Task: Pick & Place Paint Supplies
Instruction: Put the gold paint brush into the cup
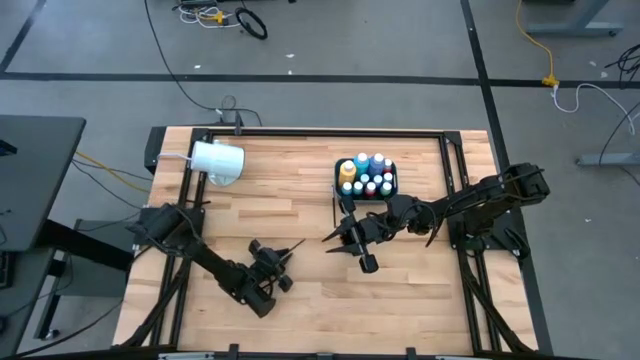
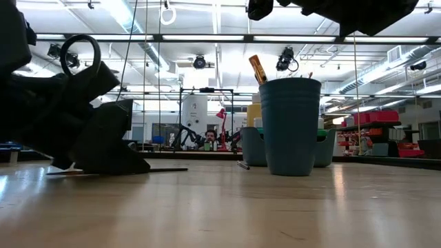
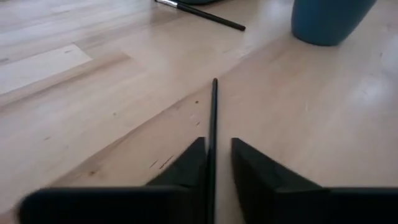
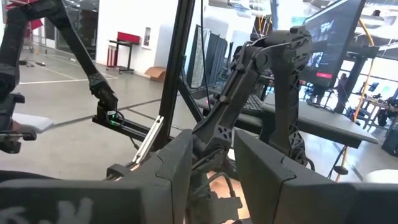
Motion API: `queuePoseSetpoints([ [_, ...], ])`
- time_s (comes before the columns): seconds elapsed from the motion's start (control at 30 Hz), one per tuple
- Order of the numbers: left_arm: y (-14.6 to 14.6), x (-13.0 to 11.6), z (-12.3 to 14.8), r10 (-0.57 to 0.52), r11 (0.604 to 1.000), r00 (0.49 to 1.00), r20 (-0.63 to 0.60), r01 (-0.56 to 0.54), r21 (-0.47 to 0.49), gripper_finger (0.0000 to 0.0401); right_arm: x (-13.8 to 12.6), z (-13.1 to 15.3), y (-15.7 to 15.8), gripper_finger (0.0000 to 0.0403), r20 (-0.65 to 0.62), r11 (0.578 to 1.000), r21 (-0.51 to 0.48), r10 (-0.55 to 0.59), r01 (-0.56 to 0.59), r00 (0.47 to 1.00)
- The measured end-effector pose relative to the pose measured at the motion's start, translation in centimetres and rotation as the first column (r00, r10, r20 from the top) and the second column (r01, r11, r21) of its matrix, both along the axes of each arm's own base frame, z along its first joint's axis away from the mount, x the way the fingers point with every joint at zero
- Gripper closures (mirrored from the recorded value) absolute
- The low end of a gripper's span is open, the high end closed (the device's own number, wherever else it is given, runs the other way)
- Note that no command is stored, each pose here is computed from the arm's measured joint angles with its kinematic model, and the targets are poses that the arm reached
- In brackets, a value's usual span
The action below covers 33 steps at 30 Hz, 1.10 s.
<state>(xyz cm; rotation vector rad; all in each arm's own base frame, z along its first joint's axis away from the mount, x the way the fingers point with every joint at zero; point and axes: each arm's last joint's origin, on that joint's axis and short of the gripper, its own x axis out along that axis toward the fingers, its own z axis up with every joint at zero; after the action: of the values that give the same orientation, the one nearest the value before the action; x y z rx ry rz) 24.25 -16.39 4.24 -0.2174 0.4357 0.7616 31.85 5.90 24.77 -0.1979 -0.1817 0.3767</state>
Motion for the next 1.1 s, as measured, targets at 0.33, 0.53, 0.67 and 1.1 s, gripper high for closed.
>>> queuePoseSetpoints([
  [0.33, -0.3, -0.2, 0.8, -0.009, 1.000, 1.000, 0.025, 0.009, -0.029, 0.0387, 0.0, 0.0, 0.0, 0.0279, 0.001, 1.000, -0.001, -0.001, 0.001, 1.000],
  [0.53, -0.6, 0.0, 4.6, -0.100, 0.995, 0.995, 0.007, 0.101, -0.014, 0.0395, 0.0, 0.0, 0.0, 0.0279, 0.005, 1.000, -0.004, -0.003, 0.003, 1.000],
  [0.67, -0.6, 0.1, 7.7, -0.143, 0.990, 0.989, 0.044, 0.142, 0.023, 0.0401, 0.0, 0.0, 0.0, 0.0279, 0.004, 1.000, -0.004, -0.003, 0.003, 1.000],
  [1.1, -0.1, -0.3, 11.0, -0.307, 0.950, 0.950, -0.057, 0.302, -0.085, 0.0371, 0.3, -0.3, 0.1, 0.0279, -0.094, 1.000, 0.017, 0.004, -0.002, 0.996],
])
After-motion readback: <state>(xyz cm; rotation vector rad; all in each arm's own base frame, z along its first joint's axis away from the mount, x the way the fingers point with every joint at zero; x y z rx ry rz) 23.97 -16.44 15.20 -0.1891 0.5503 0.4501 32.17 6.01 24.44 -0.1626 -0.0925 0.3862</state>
